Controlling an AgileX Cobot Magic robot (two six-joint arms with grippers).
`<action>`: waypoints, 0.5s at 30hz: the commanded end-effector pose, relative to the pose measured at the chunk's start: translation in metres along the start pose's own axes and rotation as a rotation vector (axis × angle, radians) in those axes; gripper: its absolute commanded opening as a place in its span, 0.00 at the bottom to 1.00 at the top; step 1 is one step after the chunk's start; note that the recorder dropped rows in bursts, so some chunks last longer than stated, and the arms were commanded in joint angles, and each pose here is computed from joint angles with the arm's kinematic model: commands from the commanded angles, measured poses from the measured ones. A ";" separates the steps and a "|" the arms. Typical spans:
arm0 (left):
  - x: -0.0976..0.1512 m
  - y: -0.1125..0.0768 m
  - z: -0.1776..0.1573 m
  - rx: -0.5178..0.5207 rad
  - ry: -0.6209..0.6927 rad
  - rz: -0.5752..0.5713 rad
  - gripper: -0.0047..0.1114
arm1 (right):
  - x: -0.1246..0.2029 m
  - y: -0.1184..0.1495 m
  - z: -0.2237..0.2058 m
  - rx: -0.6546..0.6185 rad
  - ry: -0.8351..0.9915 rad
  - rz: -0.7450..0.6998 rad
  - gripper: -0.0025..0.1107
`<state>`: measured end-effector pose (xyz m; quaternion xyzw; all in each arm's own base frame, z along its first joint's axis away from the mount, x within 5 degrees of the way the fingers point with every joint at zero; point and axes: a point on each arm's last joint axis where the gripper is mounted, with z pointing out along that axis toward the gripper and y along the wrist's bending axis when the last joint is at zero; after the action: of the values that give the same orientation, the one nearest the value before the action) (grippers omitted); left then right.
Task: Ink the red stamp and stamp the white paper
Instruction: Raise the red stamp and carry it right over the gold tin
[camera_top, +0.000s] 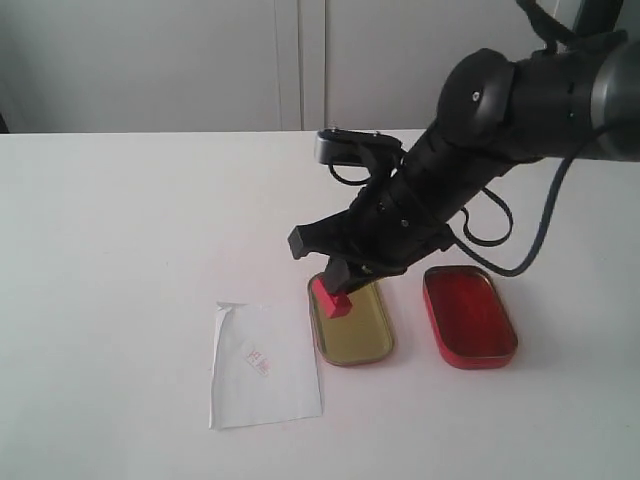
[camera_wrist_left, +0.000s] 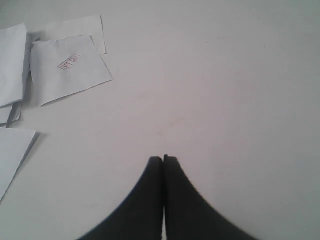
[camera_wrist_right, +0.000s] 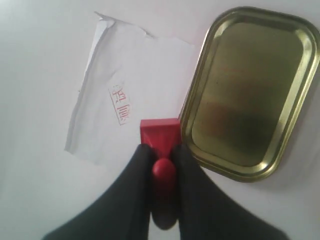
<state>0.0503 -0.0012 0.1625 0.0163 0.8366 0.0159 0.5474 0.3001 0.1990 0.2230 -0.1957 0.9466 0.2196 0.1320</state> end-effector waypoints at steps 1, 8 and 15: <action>0.000 0.000 0.000 0.004 -0.008 -0.012 0.04 | 0.009 -0.005 -0.005 -0.006 -0.029 0.012 0.02; 0.000 0.000 0.000 0.004 -0.008 -0.012 0.04 | 0.029 -0.004 0.007 -0.083 -0.009 0.042 0.02; 0.000 0.000 0.000 0.004 -0.008 -0.012 0.04 | 0.051 -0.011 0.019 -0.088 0.020 0.061 0.02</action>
<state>0.0503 -0.0012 0.1625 0.0163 0.8366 0.0159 0.5474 0.2657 0.1859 0.1865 -0.1771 0.9444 0.2589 0.0985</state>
